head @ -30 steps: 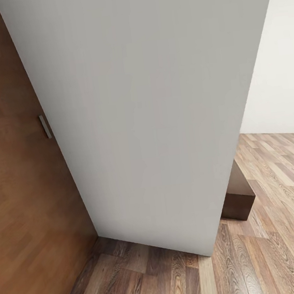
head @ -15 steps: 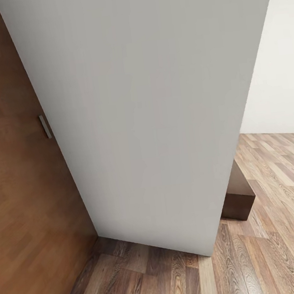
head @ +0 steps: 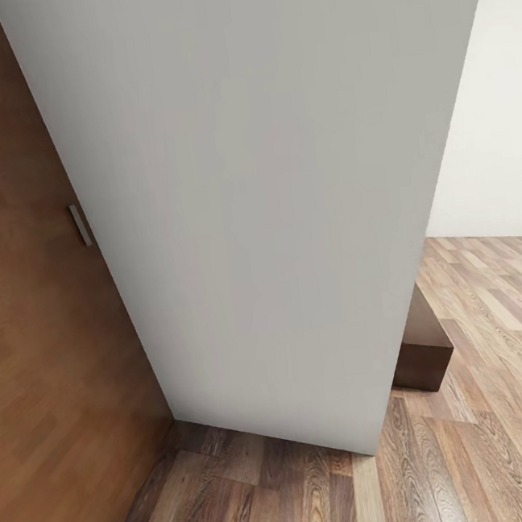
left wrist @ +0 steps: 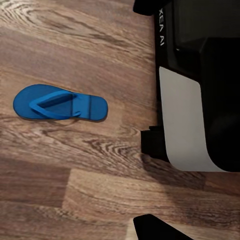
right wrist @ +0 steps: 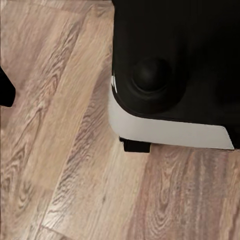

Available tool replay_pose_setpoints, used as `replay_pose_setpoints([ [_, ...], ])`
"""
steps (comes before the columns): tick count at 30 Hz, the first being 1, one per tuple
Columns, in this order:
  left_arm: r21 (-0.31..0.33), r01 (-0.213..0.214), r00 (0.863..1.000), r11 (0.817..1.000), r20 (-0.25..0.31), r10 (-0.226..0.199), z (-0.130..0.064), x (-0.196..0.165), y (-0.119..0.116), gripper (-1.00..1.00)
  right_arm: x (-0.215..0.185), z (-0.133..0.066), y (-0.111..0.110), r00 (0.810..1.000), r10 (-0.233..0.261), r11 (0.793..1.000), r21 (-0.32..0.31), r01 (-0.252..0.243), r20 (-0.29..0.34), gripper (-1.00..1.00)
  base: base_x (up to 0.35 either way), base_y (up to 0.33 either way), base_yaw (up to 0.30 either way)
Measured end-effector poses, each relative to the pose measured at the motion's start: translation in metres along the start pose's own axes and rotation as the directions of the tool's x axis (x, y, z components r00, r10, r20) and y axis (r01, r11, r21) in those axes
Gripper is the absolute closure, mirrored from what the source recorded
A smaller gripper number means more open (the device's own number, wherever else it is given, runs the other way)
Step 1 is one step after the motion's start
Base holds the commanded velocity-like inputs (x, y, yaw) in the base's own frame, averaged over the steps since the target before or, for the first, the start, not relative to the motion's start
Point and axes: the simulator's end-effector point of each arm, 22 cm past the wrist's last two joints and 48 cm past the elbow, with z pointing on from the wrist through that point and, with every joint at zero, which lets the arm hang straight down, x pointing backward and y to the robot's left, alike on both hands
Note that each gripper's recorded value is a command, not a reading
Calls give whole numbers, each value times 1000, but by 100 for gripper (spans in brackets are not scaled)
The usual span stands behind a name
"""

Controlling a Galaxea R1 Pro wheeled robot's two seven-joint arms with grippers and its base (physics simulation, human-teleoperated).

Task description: In the bedroom, move the book from the bed onto either nightstand, and place the two sandals side by side next to the bed.

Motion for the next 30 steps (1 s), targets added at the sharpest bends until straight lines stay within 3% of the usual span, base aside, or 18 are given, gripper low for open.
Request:
replay_pose_setpoints([
  [6, 0, 3, 1000, 1000, 7, -3, 0, -3, -1, -100, -41, 3, -42, 999, 1, 990, 140, -9, 55, -100, 0, 0, 0],
  [15, -3, 3, 996, 1000, 90, -3, -5, -44, 3, -100, -88, 3, -76, 993, -5, 976, 218, -20, 116, -100, 0, 0, 0],
  [30, -5, 0, 975, 1000, 224, 1, -15, -101, 6, -100, -97, 3, -80, 992, -15, 975, 220, -14, 129, -100, 0, 0, 0],
])
